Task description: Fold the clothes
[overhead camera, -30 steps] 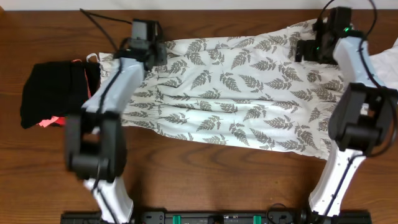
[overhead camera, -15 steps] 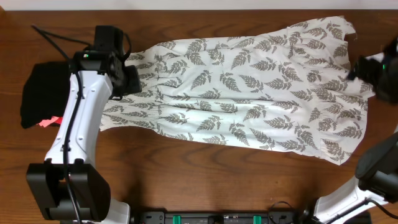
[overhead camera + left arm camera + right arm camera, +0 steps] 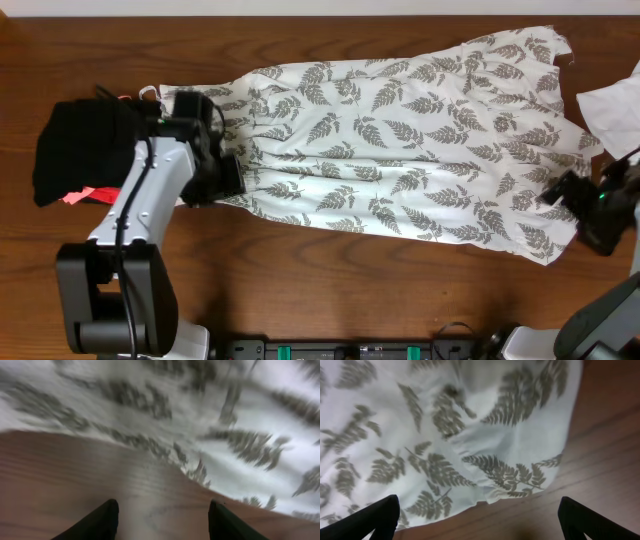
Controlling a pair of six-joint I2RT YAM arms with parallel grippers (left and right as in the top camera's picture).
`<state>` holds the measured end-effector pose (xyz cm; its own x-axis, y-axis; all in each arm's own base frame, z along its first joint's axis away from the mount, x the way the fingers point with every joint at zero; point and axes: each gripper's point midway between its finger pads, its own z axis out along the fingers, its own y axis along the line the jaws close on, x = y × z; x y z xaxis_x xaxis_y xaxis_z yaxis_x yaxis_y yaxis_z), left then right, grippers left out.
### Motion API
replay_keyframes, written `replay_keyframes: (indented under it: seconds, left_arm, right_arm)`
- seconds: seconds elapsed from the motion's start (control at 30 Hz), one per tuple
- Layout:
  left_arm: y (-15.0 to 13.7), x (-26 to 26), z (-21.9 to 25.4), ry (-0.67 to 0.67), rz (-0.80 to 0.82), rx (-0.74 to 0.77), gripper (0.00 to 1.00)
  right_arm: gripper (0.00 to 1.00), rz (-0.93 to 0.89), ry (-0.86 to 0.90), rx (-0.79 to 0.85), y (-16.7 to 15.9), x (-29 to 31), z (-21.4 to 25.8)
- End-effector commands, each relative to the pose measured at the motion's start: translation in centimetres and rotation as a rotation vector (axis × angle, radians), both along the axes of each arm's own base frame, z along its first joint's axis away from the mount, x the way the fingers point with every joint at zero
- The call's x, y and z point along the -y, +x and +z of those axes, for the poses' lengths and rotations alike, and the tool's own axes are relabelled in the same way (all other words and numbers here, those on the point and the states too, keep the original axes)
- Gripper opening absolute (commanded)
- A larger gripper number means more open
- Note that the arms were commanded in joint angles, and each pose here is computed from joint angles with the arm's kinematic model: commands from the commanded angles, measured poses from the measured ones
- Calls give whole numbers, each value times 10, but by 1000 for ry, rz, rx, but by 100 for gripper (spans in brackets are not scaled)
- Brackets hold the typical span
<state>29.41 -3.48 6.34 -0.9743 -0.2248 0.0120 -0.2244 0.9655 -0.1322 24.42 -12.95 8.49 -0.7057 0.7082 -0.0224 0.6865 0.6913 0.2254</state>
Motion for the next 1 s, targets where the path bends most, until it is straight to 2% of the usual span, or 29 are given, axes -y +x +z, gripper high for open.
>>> replay_keyframes:
  seconds: [0.0,0.13,0.3,0.57,0.7,0.77,0.83,0.87,0.9,0.97]
  left_arm:
    - [-18,15,-15,-44,-47,-50,58]
    - [-32,23,-30,-50,-74,-78,58]
    - [-29,29,-36,-53,-95,-50,59]
    - [-27,29,-41,-55,-93,-32,59]
    - [-26,30,-41,-55,-93,-28,59]
    - [-25,30,-41,-55,-93,-24,59]
    - [-24,30,-41,-56,-93,-20,59]
    - [-23,30,-41,-56,-93,-16,59]
    - [-22,30,-41,-56,-93,-14,59]
    - [-21,30,-41,-56,-93,-10,59]
  right_arm:
    - [99,-43,34,-39,-14,-8,-23]
    - [99,-102,23,-72,-32,-4,-50]
    - [99,-193,22,-82,-51,7,-69]
    - [99,-266,2,-26,-55,22,-83]
    - [90,-291,-3,-14,-55,21,-90]
    - [73,-294,-5,1,-54,21,-93]
    - [49,-301,-4,3,-55,19,-97]
    - [44,-304,2,9,-54,18,-98]
    - [42,-300,15,23,-52,15,-99]
    - [44,-295,24,23,-52,12,-99]
